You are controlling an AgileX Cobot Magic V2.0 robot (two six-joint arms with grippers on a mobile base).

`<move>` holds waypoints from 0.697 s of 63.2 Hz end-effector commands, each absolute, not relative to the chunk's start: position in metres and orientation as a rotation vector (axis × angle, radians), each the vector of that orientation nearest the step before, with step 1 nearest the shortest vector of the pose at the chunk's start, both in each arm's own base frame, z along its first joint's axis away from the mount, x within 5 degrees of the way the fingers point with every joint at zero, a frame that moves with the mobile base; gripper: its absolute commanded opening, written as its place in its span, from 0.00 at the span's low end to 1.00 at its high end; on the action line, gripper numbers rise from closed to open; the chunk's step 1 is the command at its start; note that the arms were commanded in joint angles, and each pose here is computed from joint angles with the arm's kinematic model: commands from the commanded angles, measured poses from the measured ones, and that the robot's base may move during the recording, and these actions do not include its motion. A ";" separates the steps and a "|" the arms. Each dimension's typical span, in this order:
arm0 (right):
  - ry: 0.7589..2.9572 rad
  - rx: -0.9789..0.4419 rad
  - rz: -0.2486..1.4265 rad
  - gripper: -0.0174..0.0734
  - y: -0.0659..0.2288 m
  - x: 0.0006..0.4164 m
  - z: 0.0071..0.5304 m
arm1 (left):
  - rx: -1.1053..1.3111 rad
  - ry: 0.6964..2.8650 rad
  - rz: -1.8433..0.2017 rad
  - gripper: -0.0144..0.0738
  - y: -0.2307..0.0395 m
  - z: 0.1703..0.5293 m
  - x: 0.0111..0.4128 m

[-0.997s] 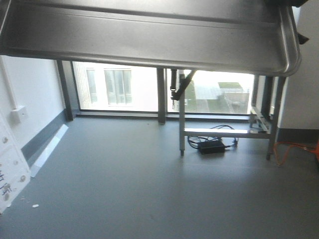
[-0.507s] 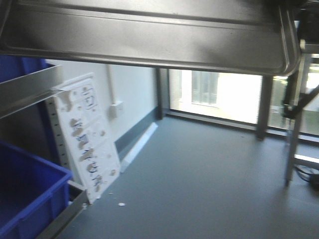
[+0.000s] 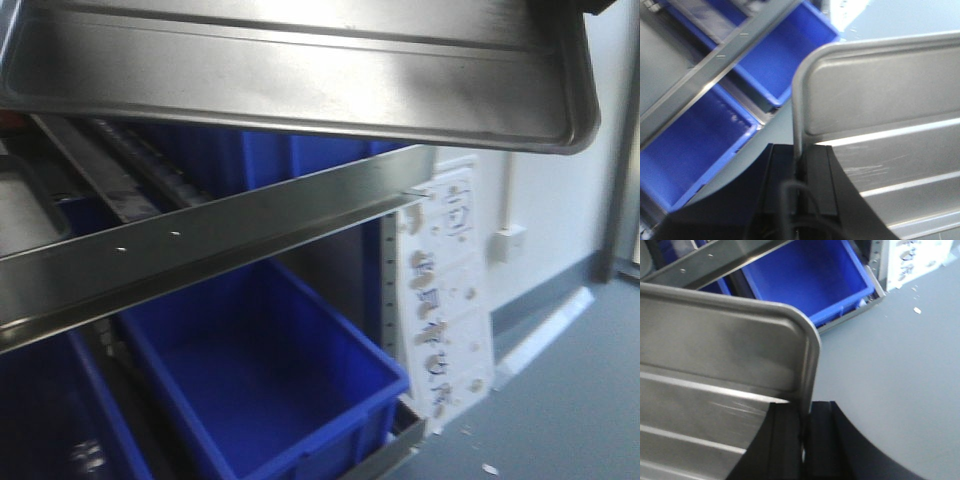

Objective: Grab silver tray and stack on right shelf
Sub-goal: 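Position the held tray above the grey-blue tray on the shelf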

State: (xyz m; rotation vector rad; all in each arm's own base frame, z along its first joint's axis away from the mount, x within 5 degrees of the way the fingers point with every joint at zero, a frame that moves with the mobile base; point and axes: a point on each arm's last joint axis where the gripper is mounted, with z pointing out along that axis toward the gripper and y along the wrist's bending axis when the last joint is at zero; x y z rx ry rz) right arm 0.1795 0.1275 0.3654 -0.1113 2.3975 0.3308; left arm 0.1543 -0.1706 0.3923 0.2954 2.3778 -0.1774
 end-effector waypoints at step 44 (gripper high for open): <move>2.288 -0.136 0.317 0.25 0.122 0.181 0.385 | 0.287 2.306 -0.145 0.05 -0.160 0.409 0.153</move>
